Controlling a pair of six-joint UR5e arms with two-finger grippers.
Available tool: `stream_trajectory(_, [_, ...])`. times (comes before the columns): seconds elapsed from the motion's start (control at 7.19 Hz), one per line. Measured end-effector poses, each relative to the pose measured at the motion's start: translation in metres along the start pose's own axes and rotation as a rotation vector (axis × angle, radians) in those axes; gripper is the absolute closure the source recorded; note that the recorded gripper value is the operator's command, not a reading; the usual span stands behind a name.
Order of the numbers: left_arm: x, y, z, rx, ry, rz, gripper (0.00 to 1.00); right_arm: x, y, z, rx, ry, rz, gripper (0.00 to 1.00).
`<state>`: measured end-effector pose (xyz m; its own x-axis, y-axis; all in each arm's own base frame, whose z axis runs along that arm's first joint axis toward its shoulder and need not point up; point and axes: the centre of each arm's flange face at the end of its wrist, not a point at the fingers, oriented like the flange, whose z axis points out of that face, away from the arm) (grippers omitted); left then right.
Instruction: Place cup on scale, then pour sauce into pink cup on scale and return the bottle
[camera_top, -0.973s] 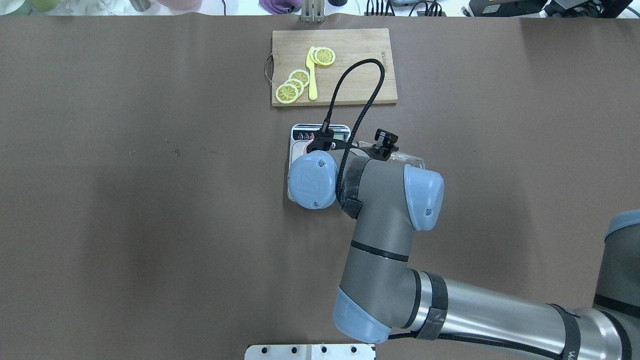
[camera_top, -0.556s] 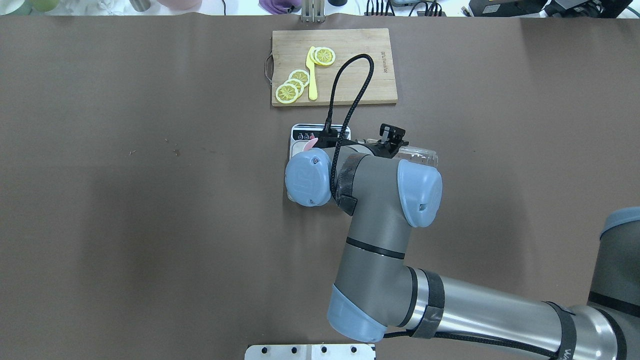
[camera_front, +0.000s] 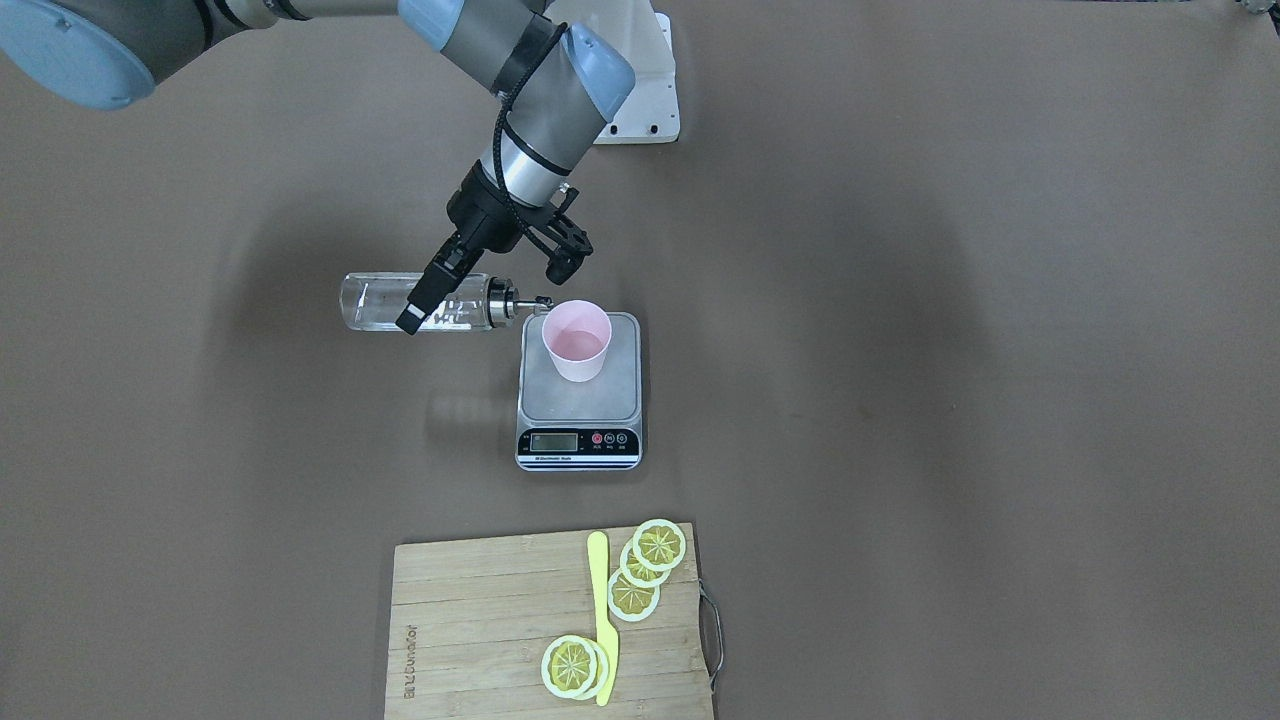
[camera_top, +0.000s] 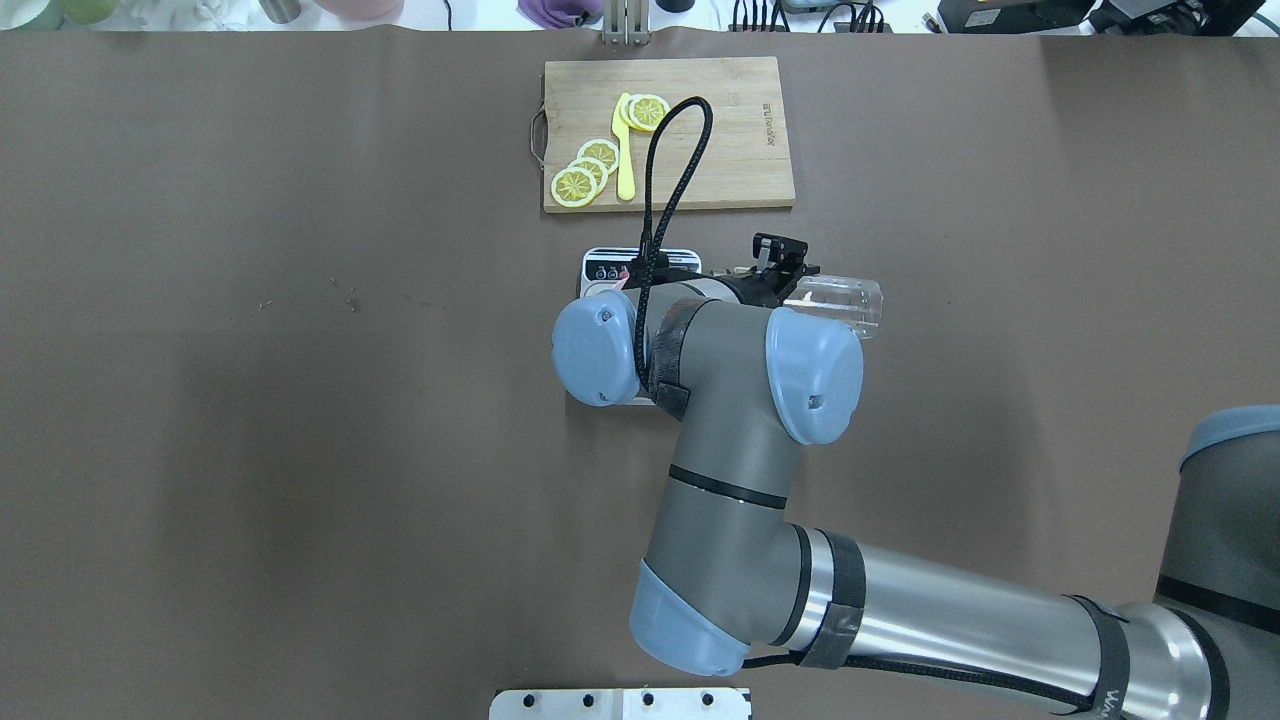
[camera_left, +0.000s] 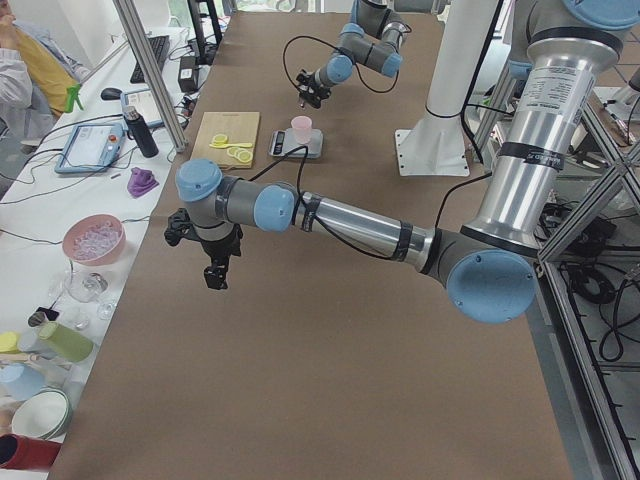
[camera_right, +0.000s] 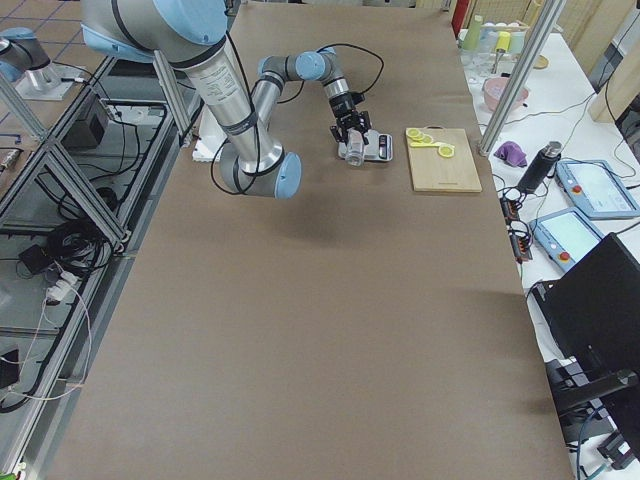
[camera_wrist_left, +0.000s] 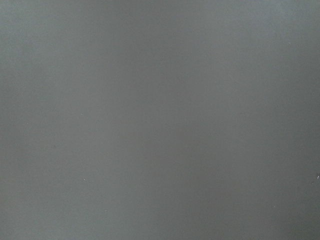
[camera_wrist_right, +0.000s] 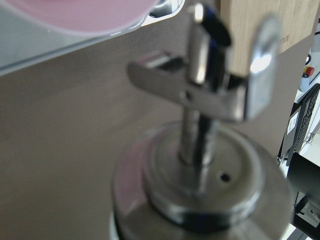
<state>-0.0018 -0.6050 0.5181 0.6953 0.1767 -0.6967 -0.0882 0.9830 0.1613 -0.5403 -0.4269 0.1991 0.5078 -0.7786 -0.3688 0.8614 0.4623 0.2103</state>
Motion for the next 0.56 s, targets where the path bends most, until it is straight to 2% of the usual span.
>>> stream_trajectory(0.56, [-0.0001, 0.0001, 0.0001, 0.0, 0.0, 0.0, 0.02, 0.0062, -0.0055, -0.005, -0.063, 0.034, -0.058, 1.0])
